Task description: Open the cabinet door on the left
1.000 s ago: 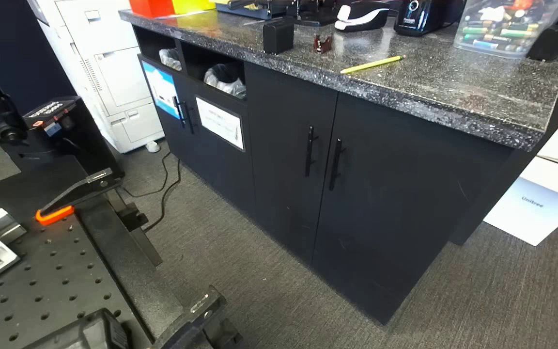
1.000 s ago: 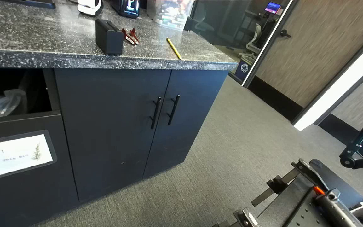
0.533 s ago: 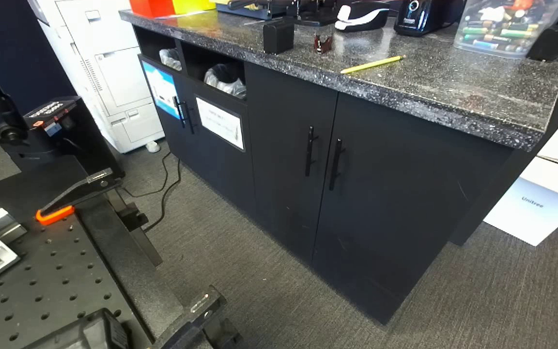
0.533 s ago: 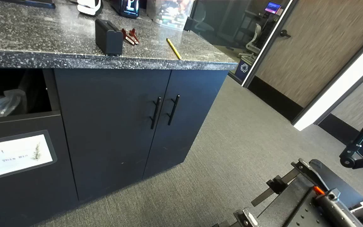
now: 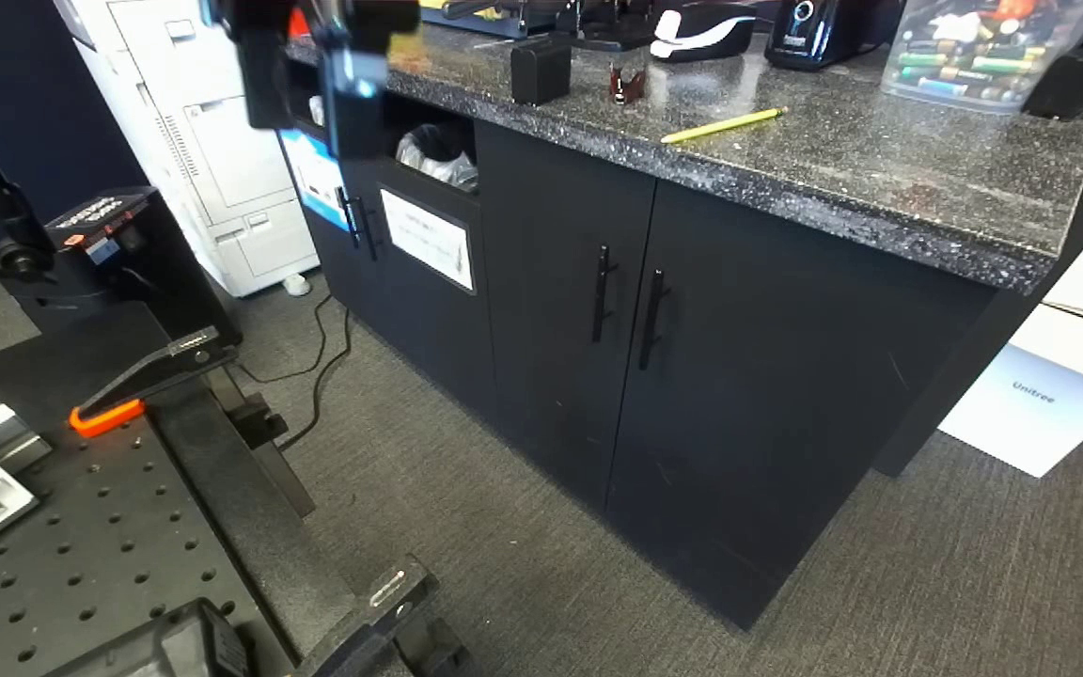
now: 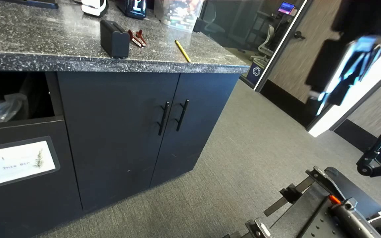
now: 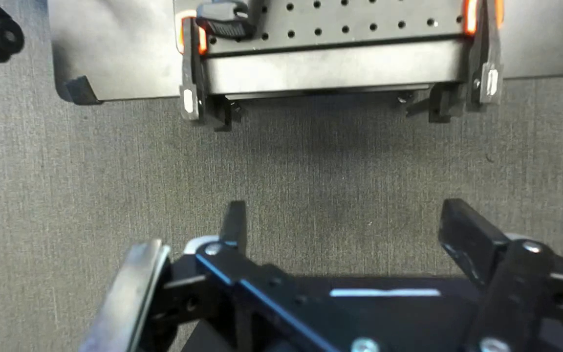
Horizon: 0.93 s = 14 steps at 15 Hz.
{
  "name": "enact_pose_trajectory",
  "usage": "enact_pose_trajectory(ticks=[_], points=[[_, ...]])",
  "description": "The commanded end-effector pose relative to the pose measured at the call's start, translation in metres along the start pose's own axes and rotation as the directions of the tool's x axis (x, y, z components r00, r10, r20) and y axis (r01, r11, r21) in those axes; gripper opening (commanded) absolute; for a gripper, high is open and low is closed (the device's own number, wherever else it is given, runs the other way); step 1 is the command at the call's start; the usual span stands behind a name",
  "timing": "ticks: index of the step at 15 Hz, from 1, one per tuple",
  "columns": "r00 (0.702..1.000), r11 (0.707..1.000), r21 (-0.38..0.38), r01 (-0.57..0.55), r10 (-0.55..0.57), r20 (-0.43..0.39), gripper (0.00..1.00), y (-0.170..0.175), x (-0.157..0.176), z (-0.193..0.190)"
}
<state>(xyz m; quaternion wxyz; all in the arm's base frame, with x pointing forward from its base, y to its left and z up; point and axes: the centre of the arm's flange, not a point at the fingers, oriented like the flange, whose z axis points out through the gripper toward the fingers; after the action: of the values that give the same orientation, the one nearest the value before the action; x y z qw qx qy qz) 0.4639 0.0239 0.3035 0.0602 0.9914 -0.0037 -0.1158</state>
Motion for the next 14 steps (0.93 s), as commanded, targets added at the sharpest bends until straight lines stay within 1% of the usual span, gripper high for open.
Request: enact_pose_trajectory(ticks=[1,5,7,9,11,14], points=[[0.996,0.994,-0.075,-0.082,0.079,-0.041,1.00,-0.024,0.072,0.061],[0.981,0.978,-0.130,-0.164,0.148,-0.128,1.00,-0.050,0.127,0.139],[0.969,0.972,-0.120,-0.200,0.178,-0.174,1.00,-0.063,0.157,0.171],[0.948,0.970,-0.069,-0.235,0.213,-0.237,1.00,-0.073,0.190,0.197],[0.932,0.967,-0.069,-0.246,0.217,-0.291,1.00,-0.081,0.219,0.222],[0.900,0.967,-0.028,-0.252,0.224,-0.375,1.00,-0.092,0.253,0.240]])
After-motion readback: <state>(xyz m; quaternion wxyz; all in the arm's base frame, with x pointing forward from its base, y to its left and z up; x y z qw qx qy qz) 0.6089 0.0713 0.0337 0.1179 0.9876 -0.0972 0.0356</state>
